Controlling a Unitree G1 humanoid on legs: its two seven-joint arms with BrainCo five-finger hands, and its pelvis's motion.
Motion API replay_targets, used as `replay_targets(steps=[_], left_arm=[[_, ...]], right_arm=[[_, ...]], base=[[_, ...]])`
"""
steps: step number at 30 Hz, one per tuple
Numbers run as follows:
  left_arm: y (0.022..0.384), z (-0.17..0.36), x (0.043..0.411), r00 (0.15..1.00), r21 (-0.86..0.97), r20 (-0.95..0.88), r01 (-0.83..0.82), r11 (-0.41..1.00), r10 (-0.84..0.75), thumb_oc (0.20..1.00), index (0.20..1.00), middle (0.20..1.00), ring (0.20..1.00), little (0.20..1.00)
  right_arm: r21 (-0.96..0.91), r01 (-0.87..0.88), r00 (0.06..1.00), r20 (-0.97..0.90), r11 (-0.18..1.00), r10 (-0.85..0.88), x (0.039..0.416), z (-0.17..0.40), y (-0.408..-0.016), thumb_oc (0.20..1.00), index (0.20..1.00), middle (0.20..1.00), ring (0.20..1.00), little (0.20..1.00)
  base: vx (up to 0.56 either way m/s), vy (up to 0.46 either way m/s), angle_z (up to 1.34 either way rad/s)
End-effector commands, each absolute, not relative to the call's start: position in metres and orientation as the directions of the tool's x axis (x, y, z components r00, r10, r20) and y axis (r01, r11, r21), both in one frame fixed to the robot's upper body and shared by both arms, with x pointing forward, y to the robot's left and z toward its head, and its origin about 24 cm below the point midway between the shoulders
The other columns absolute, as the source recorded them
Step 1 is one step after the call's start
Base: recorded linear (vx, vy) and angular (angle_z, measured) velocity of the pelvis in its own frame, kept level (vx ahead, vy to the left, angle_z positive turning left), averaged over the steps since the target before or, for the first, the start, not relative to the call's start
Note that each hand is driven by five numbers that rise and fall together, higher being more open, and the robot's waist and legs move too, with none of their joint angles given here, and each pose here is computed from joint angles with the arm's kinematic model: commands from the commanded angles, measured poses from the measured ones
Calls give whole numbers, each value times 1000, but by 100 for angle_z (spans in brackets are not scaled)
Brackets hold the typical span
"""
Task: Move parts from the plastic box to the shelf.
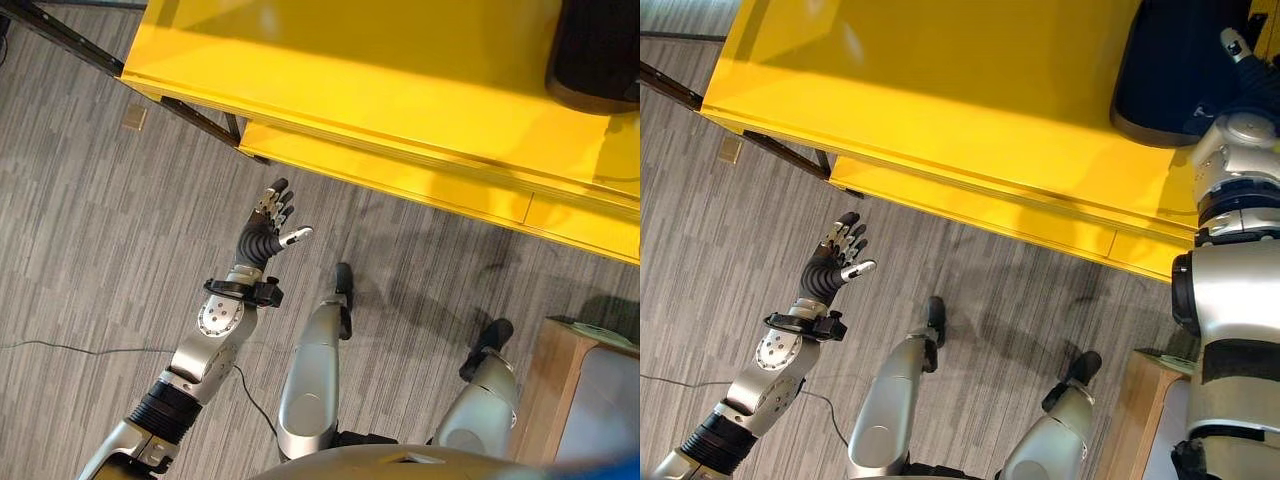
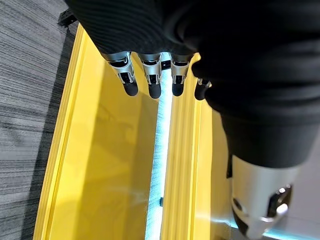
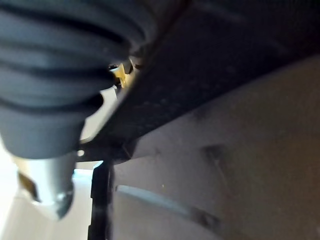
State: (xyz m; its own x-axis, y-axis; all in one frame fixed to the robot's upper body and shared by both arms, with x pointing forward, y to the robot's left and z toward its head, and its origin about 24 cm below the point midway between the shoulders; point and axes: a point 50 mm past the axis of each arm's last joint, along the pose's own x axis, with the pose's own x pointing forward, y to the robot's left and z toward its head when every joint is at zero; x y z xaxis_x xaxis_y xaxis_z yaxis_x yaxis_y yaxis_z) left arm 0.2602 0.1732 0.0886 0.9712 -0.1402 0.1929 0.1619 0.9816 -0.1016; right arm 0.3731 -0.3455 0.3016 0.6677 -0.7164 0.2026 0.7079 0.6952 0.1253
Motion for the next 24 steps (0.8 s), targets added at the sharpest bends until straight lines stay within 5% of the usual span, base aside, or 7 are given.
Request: replay_targets(steps=[1, 24], left_arm=[[181, 118, 265, 936, -111, 334, 157, 981, -112, 1000, 1000, 1000, 1000, 1000], [187, 109, 264, 947, -91, 286, 176, 980, -144, 1000, 1000, 1000, 1000, 1000]], right_arm=[[171, 655, 669, 321, 736, -671, 375, 337, -327, 1000, 1000, 1000, 1000, 1000], [208, 657, 624, 391, 725, -677, 368, 351, -327, 1000, 1000, 1000, 1000, 1000]], base=[[0, 0, 0], [-11, 0, 0]])
